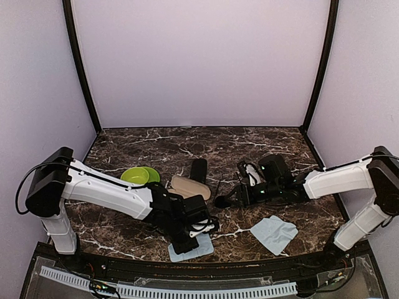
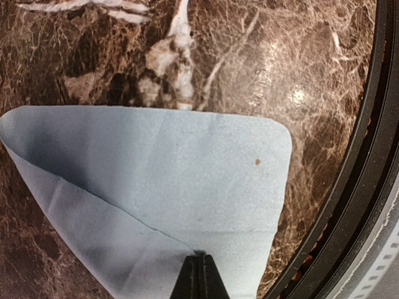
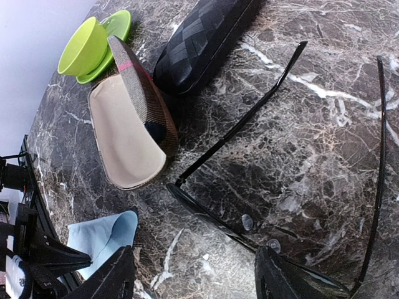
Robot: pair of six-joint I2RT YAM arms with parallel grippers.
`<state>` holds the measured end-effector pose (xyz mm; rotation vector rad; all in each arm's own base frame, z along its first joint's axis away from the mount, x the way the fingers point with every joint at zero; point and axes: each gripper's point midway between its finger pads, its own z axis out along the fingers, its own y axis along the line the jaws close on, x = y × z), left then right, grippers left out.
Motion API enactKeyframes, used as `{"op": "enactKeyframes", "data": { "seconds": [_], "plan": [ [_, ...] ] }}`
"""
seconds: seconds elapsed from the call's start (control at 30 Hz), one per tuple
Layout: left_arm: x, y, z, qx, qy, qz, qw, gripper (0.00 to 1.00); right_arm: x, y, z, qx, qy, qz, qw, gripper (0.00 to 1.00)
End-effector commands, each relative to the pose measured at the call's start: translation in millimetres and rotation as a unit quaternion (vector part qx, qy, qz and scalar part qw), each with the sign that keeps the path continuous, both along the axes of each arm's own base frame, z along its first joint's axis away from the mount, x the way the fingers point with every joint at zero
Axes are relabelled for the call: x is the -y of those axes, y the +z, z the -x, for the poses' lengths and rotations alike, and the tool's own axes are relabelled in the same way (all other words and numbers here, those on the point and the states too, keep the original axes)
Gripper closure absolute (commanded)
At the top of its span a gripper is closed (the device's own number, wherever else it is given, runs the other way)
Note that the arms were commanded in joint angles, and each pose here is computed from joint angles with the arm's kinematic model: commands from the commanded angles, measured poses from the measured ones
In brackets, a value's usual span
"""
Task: Organize the sunglasses
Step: Smooth out the glasses cleaning cloth at the corner of the board.
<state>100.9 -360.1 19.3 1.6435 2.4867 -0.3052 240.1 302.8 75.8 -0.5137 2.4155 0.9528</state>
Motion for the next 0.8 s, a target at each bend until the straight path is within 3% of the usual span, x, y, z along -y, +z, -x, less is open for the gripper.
{"op": "enactKeyframes", "data": {
  "seconds": [0.0,0.77],
  "plan": [
    [-4.4,2.4,2.3,-0.001,0.001,-0.008,1.0,1.0,-3.7,4.7,0.4,0.01,0.001,-0.01,1.0,0.34],
    [-7.6,35.6,-15.3,-0.003,0.033,0.047,0.998,1.0,-5.6,6.2,0.5,0.01,0.004,-0.011,1.0,0.34]
  ]
}}
